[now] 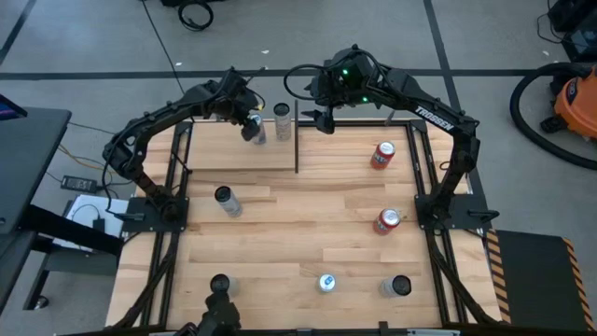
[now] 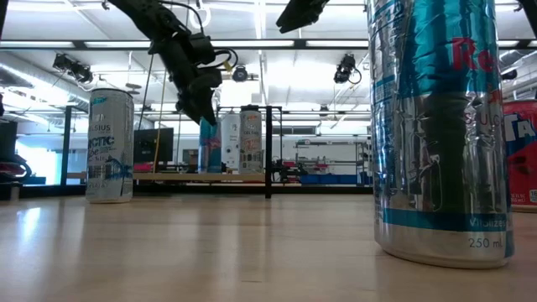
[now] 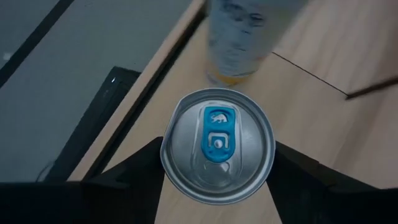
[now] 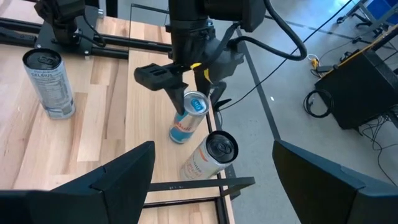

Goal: Place canned beverage on shelf
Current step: Put the top blue soda can on the shelf

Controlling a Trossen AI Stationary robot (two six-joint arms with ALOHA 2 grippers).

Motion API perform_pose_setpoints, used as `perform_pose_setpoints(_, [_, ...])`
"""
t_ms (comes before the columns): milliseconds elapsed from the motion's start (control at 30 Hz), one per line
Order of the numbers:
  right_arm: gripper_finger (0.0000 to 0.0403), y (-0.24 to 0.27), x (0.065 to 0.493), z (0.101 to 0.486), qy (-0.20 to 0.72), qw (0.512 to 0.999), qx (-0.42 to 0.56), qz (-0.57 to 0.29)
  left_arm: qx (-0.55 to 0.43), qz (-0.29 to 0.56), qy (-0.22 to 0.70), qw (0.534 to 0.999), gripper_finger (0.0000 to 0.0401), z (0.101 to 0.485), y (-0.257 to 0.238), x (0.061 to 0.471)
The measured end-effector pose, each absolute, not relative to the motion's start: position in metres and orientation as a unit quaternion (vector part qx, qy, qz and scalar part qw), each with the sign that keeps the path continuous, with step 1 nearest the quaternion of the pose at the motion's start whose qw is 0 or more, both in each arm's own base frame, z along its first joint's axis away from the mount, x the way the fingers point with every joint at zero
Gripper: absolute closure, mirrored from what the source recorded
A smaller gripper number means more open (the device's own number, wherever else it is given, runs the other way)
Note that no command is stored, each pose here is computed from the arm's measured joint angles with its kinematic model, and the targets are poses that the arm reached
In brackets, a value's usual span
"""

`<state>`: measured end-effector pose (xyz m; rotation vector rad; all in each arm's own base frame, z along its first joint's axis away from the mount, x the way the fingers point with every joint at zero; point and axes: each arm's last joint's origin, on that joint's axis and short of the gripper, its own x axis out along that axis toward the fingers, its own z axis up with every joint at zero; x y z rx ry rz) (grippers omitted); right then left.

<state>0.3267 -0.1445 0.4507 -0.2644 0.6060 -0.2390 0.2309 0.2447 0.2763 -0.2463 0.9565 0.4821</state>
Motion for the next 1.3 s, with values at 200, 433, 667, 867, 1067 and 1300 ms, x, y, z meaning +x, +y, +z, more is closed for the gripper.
perform_pose_setpoints(200, [0.0069,-0.145,0.327,0.451,0.297,0.939,-0.129,-0.117,-0.059,0.177,0.459,0.868,0.0155,0.277,0.244,0.232])
perform_pose_setpoints(433, [0.0069,-0.144,0.326,0.449,0.308,0.936,-0.126,-0.114,0.016,0.141,0.472,0.870,0.0154,0.277,0.247,0.229])
perform_pose_setpoints(667, [0.0069,-0.144,0.325,0.448,0.310,0.935,-0.125,-0.114,0.030,0.111,0.463,0.879,0.0154,0.277,0.246,0.230])
perform_pose_setpoints(867, [0.0069,-0.144,0.325,0.448,0.310,0.935,-0.125,-0.114,0.027,0.109,0.460,0.881,0.0154,0.277,0.247,0.229])
perform_pose_setpoints(1067, [0.0069,-0.144,0.325,0.448,0.310,0.936,-0.125,-0.114,0.015,0.112,0.465,0.878,0.0154,0.273,0.252,0.226])
perform_pose_setpoints(1300, [0.0069,-0.144,0.325,0.448,0.310,0.936,-0.125,-0.114,-0.004,0.114,0.466,0.877,0.0154,0.266,0.258,0.227])
